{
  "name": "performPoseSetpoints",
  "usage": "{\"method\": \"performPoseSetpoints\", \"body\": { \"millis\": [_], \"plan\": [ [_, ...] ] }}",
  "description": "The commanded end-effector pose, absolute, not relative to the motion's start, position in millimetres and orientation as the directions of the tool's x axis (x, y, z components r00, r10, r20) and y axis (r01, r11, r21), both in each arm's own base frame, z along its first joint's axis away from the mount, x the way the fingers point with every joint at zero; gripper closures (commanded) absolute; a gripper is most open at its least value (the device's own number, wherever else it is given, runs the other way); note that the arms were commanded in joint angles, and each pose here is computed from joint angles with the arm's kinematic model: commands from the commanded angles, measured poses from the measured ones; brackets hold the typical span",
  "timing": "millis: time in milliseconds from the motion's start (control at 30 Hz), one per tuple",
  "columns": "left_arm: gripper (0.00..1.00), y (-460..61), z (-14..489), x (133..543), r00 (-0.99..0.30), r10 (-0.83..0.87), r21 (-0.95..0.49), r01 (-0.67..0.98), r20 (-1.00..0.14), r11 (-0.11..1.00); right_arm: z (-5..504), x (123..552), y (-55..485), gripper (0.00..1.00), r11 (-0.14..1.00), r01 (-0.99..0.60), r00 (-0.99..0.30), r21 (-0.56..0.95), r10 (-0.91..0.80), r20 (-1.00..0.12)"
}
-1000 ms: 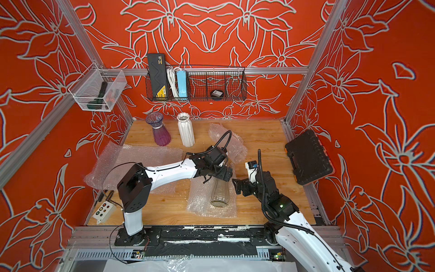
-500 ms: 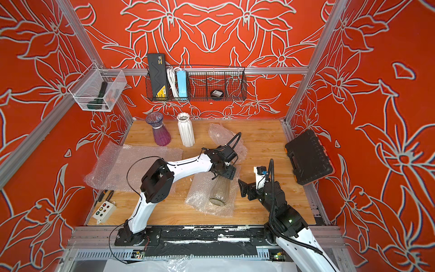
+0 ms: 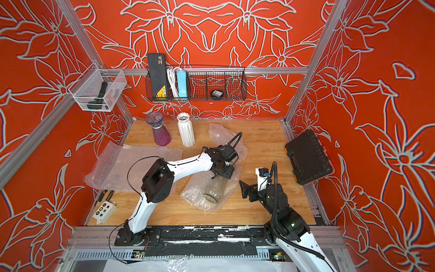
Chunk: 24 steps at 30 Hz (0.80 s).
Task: Unwrap the vase from the bubble wrap
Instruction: Pick up the vase from the bubble wrap.
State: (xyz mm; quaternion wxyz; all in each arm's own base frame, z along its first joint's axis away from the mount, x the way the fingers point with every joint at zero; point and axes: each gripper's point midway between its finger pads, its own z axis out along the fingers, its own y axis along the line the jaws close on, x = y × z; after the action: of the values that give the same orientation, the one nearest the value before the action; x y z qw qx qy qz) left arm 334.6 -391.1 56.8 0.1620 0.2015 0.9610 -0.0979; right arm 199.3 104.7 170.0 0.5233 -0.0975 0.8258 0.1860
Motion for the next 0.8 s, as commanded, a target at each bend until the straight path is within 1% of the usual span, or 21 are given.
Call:
{"method": "performPoseSetpoints", "body": {
  "millis": [0, 233, 333, 467, 600, 767],
  "plan": [
    [0.8, -391, 104, 323, -0.837, 0.374, -0.142, 0.46, -0.4, 0.877, 162, 201, 98, 0.02, 0.928, -0.326, -0.441, 0.182, 0.021, -0.897],
    [0.96, -399, 192, 302, -0.791, 0.27, -0.315, 0.496, -0.549, 0.809, 159, 204, 102, 0.02, 0.929, -0.328, -0.471, 0.172, -0.003, -0.882],
    [0.99, -392, 225, 294, -0.762, 0.224, -0.356, 0.513, -0.607, 0.781, 160, 205, 104, 0.02, 0.928, -0.331, -0.485, 0.169, -0.014, -0.874],
    [1.0, -373, 258, 292, -0.695, 0.179, -0.333, 0.533, -0.696, 0.777, 160, 208, 107, 0.02, 0.927, -0.338, -0.498, 0.16, -0.032, -0.866],
    [1.0, -349, 294, 296, -0.574, 0.103, -0.281, 0.54, -0.812, 0.794, 157, 212, 120, 0.02, 0.909, -0.385, -0.538, 0.16, -0.081, -0.839],
    [1.0, -324, 326, 310, -0.41, 0.002, -0.23, 0.516, -0.912, 0.825, 154, 222, 136, 0.02, 0.891, -0.419, -0.575, 0.176, -0.11, -0.811]
  ]
}}
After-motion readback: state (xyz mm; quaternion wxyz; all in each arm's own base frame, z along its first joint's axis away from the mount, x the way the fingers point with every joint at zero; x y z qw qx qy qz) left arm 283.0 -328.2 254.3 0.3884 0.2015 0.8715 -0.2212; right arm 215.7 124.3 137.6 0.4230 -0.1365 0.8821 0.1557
